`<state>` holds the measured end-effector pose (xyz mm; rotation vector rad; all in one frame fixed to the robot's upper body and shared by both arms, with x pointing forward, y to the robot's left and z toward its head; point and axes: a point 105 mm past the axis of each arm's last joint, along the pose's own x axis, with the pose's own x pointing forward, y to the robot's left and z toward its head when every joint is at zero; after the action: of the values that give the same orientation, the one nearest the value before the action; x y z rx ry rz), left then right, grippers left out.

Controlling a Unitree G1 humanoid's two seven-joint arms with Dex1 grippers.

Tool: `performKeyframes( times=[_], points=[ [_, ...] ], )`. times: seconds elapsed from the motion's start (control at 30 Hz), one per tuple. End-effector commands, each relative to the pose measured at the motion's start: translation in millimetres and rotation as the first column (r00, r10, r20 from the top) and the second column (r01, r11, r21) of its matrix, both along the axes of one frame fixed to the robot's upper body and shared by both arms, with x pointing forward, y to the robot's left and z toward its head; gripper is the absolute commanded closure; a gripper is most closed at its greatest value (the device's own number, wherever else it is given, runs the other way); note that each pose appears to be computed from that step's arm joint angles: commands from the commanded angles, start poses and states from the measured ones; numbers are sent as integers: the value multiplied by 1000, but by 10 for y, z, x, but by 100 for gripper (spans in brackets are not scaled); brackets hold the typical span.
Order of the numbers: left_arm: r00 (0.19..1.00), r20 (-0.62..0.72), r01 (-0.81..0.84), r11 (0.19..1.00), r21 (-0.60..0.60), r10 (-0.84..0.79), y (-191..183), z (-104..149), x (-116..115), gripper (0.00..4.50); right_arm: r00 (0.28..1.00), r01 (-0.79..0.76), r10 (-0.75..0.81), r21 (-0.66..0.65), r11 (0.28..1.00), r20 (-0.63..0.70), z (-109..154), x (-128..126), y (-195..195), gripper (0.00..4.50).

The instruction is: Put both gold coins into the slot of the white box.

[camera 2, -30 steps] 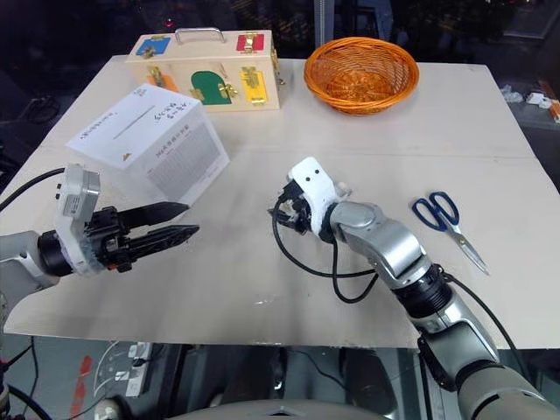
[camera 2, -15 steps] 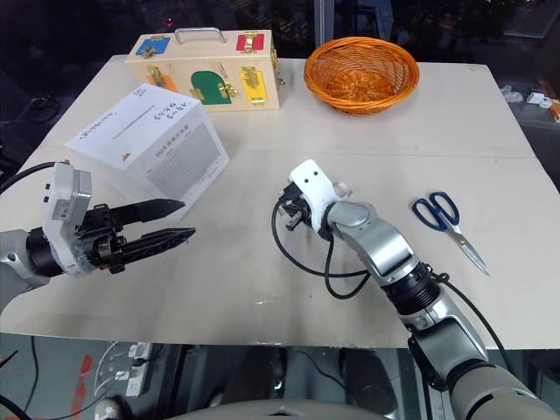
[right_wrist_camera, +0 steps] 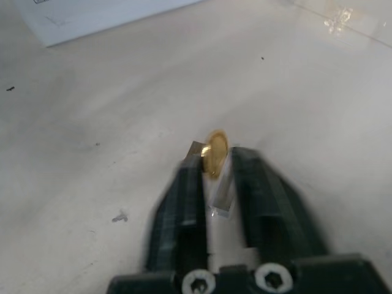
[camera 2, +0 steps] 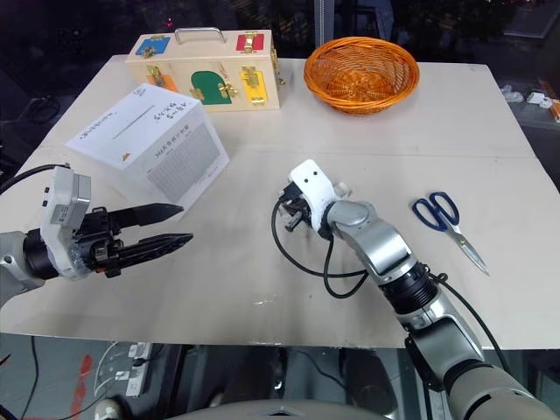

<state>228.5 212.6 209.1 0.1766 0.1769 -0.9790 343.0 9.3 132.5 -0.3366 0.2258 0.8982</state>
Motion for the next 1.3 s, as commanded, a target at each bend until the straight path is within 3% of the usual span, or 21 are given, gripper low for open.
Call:
performKeyframes(
  times=[0.03, 0.27, 0.47, 0.6, 0.63, 0.7, 0.8, 0.93, 1.3],
  points=[
    [999, 35, 11, 1000, 22, -12, -3, 61, -10, 150, 999, -9, 7, 32, 999, 38, 150, 13, 15, 445],
    [999, 34, 10, 1000, 17, -10, -13, 55, -5, 150, 1000, -1, 0, 54, 999, 29, 173, 25, 1, 445],
    [1000, -16, -13, 996, -88, 11, -60, 110, 58, 150, 998, -50, 57, 337, 940, -11, 605, -65, -28, 445],
    [992, -124, -15, 970, -245, -16, -190, 259, 181, 150, 980, -167, 197, 494, 854, -10, 978, -266, -170, 445],
    [989, -142, -2, 956, -294, -41, -236, 323, 221, 150, 973, -199, 232, 503, 841, -3, 1044, -325, -215, 445],
    [984, -157, 24, 937, -347, -83, -314, 419, 279, 203, 958, -250, 288, 518, 818, 9, 1152, -427, -282, 450],
    [978, -156, 72, 928, -366, -138, -421, 475, 340, 320, 929, -324, 368, 532, 783, 25, 1297, -592, -332, 450],
    [964, -142, 154, 908, -390, -224, -603, 518, 403, 320, 903, -391, 428, 514, 764, 51, 1424, -752, -329, 450],
    [933, -114, 262, 861, -436, -342, -785, 675, 479, 320, 884, -435, 462, 485, 759, 71, 1488, -854, -259, 450]
  ],
)
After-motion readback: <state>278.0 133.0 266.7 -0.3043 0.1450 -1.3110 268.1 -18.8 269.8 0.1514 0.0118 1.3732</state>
